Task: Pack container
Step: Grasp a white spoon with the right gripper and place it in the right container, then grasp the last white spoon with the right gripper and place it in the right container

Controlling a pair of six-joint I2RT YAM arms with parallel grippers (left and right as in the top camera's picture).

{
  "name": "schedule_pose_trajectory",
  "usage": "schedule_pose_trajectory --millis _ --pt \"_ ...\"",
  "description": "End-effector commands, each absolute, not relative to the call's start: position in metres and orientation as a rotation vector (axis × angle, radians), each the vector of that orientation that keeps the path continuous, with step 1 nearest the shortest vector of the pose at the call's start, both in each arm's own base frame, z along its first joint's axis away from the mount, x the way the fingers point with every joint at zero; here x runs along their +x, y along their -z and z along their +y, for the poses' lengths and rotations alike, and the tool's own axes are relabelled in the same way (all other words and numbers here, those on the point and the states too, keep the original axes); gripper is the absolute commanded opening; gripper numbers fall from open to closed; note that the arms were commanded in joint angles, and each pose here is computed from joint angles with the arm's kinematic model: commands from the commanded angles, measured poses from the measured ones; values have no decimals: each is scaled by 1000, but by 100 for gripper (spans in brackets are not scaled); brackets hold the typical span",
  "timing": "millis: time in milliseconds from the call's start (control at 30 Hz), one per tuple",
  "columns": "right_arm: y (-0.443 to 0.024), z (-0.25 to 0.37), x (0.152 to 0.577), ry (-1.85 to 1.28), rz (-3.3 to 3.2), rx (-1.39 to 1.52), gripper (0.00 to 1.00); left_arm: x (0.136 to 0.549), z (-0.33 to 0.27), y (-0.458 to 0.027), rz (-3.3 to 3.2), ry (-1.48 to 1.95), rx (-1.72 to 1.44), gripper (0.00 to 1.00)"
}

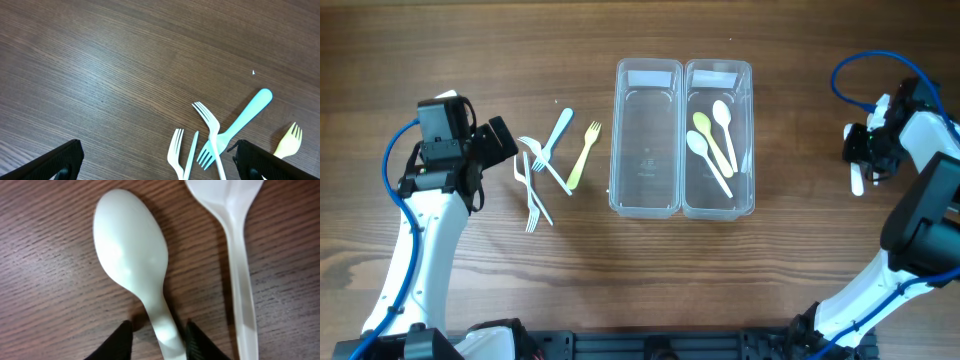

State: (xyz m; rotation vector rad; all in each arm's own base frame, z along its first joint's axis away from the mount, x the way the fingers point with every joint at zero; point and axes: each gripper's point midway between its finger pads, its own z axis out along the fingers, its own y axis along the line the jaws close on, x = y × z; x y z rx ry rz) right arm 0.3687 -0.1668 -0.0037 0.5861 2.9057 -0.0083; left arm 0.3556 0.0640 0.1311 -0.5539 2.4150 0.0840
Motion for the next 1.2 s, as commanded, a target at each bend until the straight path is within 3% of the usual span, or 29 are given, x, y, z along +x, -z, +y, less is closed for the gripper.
schedule_pose_trajectory --millis 0,133,400,467,533,633,800,1000,1033,1067,1100,1167 --pt "37 -155 352 -58 3007 622 28 360 67 -139 2394 -91 -552 100" --pt "38 -149 341 -87 3078 477 25 360 67 -139 2394 -92 -552 100" --pt "36 -137 336 -185 3069 653 4 360 67 -139 2395 -92 -552 100" --pt "31 -126 341 -283 3044 658 6 360 67 -139 2395 -92 -552 100" --pt "-2 -109 361 -412 2972 638 5 360 67 -139 2395 -92 -552 100" --pt "-88 -61 397 -495 2778 420 4 360 67 -139 2395 -92 -552 100" --pt "-194 52 407 -512 2536 -4 4 360 67 -139 2395 -92 -552 100" --pt "-141 125 407 -446 2656 -198 4 360 67 -139 2395 -92 -552 100" --pt "-123 134 407 -450 2695 -220 10 360 67 -139 2395 -92 -552 100" --pt "-112 138 408 -448 2713 -229 22 360 67 -139 2394 -91 -552 100" --pt "-107 139 412 -443 2711 -231 26 360 67 -139 2395 -92 -552 100" --pt "-122 134 422 -417 2657 -220 42 360 67 -139 2395 -92 -552 100"
